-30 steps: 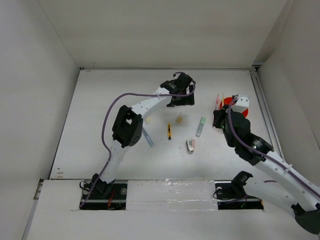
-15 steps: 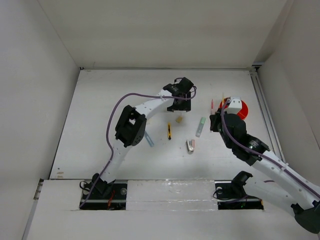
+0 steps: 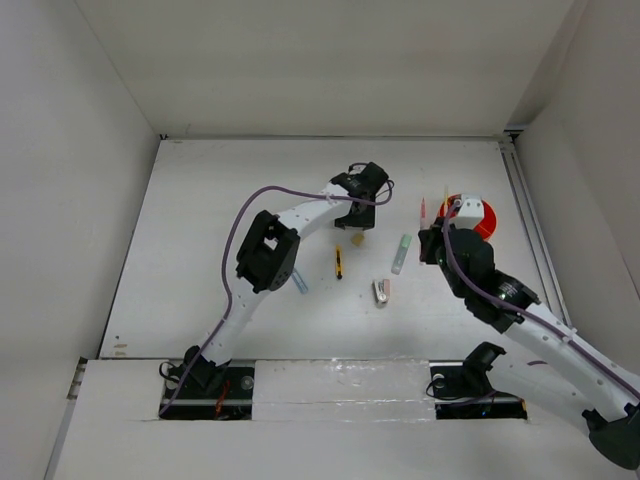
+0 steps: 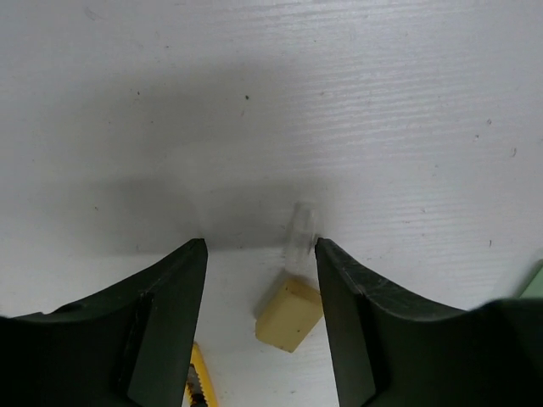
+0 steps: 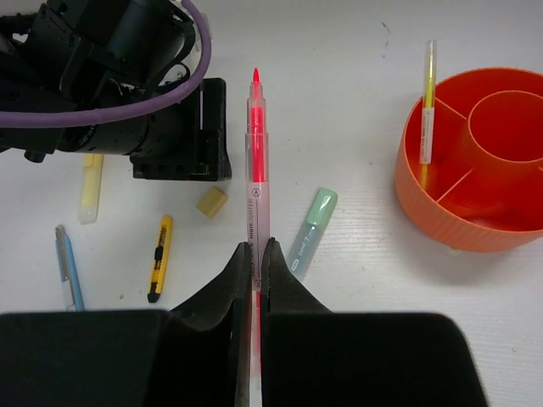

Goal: Sort the stationery into containers
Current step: Close the pen cap on the pen.

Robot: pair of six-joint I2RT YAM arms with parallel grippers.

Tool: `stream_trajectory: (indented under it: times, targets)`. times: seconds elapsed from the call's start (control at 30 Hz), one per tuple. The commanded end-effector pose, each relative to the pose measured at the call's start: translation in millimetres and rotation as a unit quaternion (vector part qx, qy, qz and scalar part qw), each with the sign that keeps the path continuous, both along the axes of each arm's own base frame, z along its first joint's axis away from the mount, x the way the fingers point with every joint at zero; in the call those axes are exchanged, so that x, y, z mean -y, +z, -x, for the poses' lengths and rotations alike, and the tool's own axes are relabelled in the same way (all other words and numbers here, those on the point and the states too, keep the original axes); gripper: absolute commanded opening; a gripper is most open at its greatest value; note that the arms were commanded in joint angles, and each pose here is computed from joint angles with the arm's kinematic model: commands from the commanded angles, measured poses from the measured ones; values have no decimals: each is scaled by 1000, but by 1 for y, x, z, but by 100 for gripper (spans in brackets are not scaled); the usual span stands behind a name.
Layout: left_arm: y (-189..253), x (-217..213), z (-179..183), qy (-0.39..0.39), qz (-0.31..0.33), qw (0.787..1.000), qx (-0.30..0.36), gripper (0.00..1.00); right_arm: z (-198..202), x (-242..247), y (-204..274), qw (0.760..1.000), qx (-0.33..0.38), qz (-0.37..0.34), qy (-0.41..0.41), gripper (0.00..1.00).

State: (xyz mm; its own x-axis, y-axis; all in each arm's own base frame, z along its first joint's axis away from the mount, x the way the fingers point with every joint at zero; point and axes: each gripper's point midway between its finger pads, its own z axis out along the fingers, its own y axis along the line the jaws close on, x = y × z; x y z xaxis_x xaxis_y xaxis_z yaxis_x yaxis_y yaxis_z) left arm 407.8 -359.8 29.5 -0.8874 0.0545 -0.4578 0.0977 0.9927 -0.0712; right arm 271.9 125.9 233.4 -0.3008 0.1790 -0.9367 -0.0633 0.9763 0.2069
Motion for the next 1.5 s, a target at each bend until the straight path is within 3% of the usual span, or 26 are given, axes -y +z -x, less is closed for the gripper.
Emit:
stream_trajectory:
  times: [0.0,0.33,0.47,0.63,0.77,0.83,1.03,1.13,1.2,1.27,1.33,1.37,1.4,1.47]
  targets:
    - [0,-5,0,4,-23,1000,1,50,-2,0,9,1000,24,-16,1,0]
    - [-11,-7,0,10,-35,999,-8,39,-2,7,9,999,29,-24,-4,0]
    - [-22,-8,1,10,-42,999,-15,30,0,10,10,999,32,-27,-4,0]
    - [-25,-8,1,1,-48,999,-18,24,2,12,10,999,36,-31,-4,0]
    - [-30,-9,1,1,-52,998,-21,14,1,13,10,999,34,-34,-2,0]
    - [-35,-8,3,-1,-52,998,-27,1,0,11,12,999,37,-38,5,0]
    - [-35,-9,3,-5,-53,998,-26,0,0,-2,11,997,49,-37,45,0]
    - [-1,-3,-6,8,-8,1000,9,0,-5,-17,11,994,59,-23,94,0]
    - [60,4,-26,20,76,995,66,0,-8,-27,-1,992,40,-16,119,0]
    - [76,-8,-26,35,119,989,77,0,-13,-33,-9,990,27,-18,135,0]
    - [149,-3,-31,30,217,966,138,0,-13,-48,-5,983,31,-41,174,0]
    - [141,-13,-23,35,226,965,130,0,-15,-49,-9,982,26,-49,182,0]
    - [176,-20,-20,39,267,951,152,0,-18,-56,-6,978,30,-65,194,0]
    - [203,-23,-19,33,306,933,186,0,-15,-68,-9,970,26,-84,226,0]
